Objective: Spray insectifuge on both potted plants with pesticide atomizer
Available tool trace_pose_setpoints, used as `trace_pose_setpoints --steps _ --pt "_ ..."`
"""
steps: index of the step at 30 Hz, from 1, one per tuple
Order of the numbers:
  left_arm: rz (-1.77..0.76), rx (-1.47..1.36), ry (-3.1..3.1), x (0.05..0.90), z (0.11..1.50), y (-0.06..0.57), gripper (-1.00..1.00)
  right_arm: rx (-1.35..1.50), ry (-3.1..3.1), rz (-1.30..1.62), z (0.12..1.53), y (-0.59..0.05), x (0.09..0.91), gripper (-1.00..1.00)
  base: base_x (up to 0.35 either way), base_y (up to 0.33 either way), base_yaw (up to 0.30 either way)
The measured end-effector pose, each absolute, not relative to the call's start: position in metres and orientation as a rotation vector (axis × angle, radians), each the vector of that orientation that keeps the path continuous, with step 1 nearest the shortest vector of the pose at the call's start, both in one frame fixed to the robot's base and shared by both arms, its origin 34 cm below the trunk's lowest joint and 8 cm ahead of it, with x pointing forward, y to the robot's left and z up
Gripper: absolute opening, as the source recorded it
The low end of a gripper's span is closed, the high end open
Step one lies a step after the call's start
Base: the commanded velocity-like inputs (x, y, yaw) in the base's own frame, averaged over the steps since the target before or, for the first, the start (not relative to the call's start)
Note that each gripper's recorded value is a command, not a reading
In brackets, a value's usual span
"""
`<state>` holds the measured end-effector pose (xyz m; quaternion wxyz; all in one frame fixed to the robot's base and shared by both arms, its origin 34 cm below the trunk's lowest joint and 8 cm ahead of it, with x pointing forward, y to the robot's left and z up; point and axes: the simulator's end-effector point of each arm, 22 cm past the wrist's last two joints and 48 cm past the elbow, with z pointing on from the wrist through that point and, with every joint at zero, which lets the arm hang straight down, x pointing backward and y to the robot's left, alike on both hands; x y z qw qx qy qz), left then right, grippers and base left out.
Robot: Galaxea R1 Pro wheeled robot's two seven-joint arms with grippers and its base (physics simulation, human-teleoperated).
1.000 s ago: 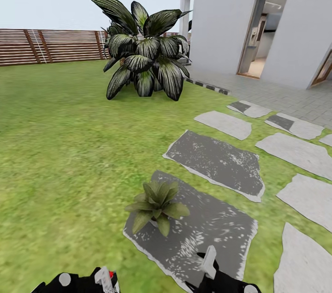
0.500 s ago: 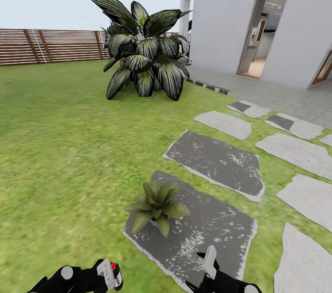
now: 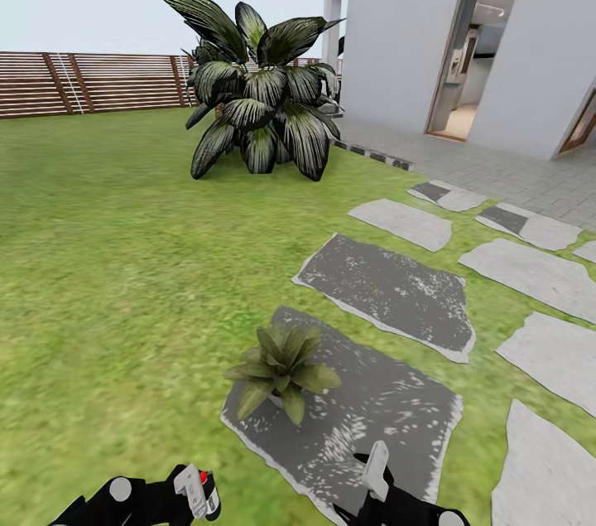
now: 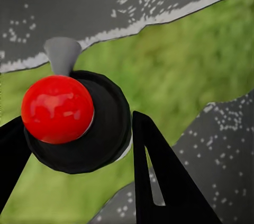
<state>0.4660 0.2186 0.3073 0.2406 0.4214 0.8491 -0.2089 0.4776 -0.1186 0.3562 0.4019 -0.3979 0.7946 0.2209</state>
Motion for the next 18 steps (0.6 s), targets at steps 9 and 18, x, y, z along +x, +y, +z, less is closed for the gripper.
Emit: trace_pose_setpoints --steps 9,18 --pt "-0.57 1.154 2.324 0.466 0.307 0.22 -1.0 -1.006 2.008 0.558 0.356 -0.119 0.478 1.0 0.0 0.0 0.0" --pt "-0.563 1.167 2.321 0.469 0.309 0.224 -1.0 -1.014 2.013 0.539 0.355 -0.129 0.479 1.0 0.0 0.0 0.0"
